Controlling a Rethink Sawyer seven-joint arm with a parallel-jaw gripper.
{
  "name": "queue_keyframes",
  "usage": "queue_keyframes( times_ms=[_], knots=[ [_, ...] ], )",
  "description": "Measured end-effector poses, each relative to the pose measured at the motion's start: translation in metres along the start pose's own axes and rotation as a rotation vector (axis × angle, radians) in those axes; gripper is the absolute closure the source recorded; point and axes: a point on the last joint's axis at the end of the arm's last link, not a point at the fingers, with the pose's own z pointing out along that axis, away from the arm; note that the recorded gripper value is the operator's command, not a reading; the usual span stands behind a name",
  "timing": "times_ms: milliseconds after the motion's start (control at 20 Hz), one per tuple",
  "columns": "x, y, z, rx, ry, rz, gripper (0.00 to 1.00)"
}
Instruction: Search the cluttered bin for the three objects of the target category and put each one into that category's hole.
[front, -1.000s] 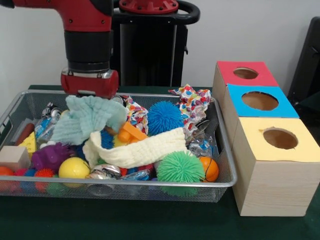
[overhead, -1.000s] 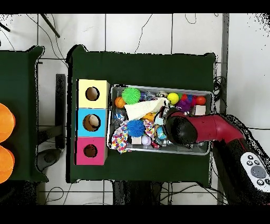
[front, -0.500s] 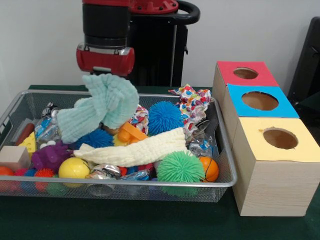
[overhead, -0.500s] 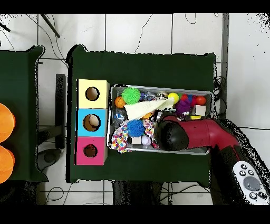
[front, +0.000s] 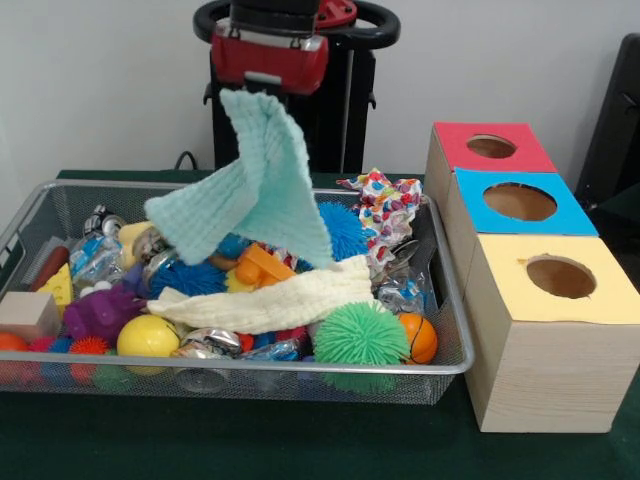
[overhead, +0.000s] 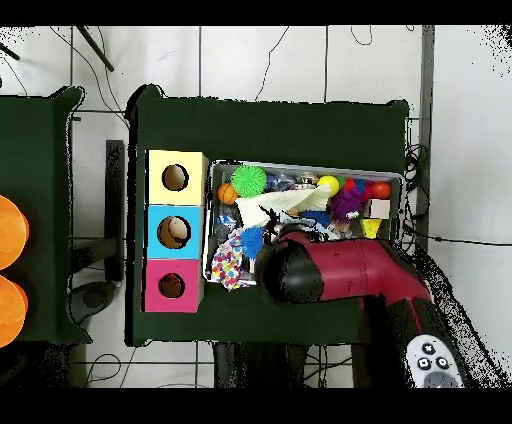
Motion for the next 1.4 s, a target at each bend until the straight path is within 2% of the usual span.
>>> queue_keyframes(
  times_ms=[200,350,650,750,900,1100,1400],
  knots=[
    [0.009,0.015,-0.019,0.024,0.009,-0.003,1.0],
    [0.019,0.037,-0.034,0.042,0.009,-0.003,1.0],
    [0.036,0.075,-0.045,0.048,0.014,-0.005,1.0],
    [0.039,0.081,-0.046,0.048,0.016,-0.003,1.0],
    [0.048,0.096,-0.049,0.05,0.025,0.016,1.0],
    [0.055,0.105,-0.051,0.055,0.032,0.042,1.0],
    [0.061,0.102,-0.048,0.069,0.052,0.075,1.0]
  ],
)
